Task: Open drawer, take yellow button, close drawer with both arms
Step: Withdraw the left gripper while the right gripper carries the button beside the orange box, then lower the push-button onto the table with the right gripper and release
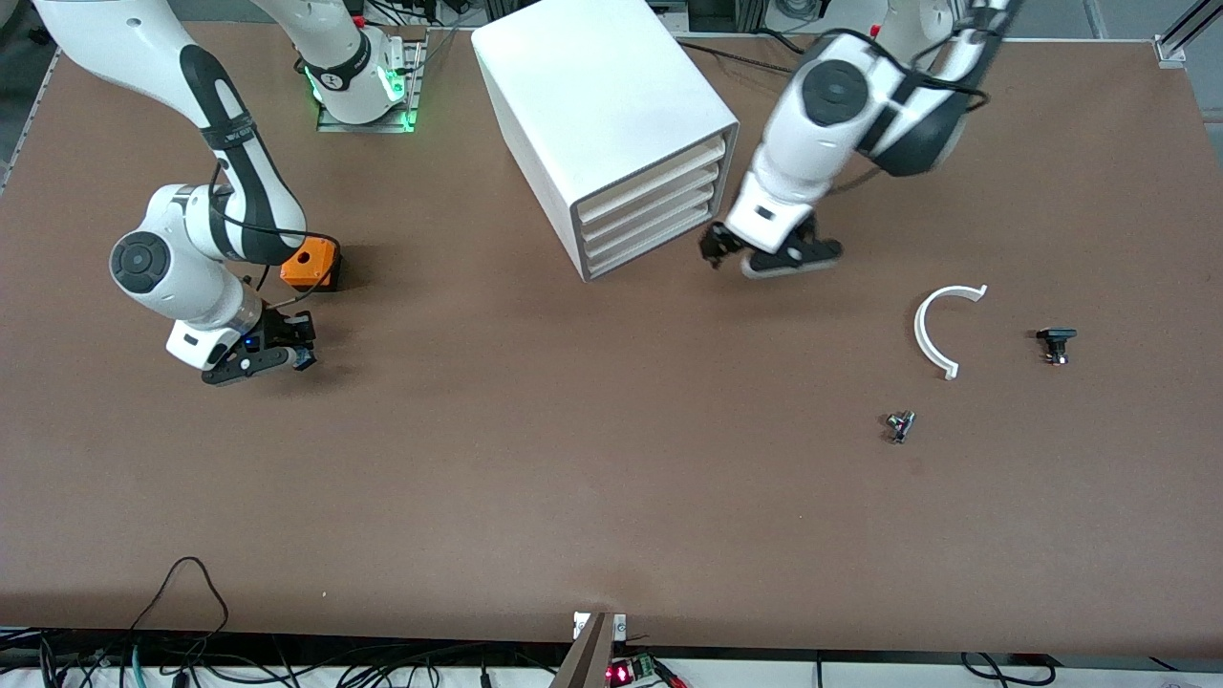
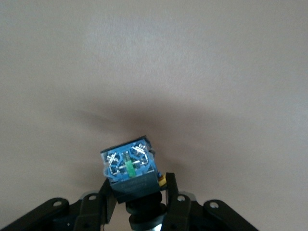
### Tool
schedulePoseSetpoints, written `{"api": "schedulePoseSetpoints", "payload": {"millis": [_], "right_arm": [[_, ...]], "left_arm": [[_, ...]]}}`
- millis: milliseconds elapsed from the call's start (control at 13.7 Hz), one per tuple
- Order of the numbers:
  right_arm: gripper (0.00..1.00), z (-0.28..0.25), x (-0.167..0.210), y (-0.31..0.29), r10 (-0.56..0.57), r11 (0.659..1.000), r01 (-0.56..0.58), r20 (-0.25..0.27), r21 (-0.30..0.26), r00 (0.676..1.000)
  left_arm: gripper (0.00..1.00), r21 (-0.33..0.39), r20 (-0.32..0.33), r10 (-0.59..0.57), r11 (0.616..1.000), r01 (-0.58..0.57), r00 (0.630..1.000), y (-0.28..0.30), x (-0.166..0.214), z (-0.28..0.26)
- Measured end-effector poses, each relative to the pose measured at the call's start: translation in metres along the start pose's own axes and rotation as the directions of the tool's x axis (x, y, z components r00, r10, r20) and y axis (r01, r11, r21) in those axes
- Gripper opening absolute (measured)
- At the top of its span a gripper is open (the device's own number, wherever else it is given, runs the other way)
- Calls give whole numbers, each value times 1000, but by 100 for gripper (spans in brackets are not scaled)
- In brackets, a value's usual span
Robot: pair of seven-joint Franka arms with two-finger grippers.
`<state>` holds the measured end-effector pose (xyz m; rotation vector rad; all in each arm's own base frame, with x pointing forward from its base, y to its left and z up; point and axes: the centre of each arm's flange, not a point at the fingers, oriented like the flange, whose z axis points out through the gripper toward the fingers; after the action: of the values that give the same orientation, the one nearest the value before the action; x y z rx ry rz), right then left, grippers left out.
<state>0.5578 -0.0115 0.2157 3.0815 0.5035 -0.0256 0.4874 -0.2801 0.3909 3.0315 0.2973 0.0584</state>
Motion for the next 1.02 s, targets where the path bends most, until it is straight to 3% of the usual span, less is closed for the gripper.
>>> {"api": "schedulePoseSetpoints", "payload": {"millis": [219, 365, 729, 1021], "right_arm": [[44, 11, -11, 0, 5, 1000, -5, 3, 1, 1000], [48, 13, -16, 4, 15, 1000, -15, 9, 4, 1000], [97, -21, 0, 2, 62, 998, -62, 12, 20, 998], [100, -124, 53, -25, 120, 990, -124, 58, 65, 991]], "left_arm": [[100, 11, -73, 142, 990, -142, 987, -64, 60, -44], [100, 47, -68, 245, 969, -243, 967, -103, 84, -89], [100, 80, 4, 451, 889, -450, 892, -182, 110, -202], [100, 77, 23, 486, 870, -487, 873, -206, 111, -228]]}}
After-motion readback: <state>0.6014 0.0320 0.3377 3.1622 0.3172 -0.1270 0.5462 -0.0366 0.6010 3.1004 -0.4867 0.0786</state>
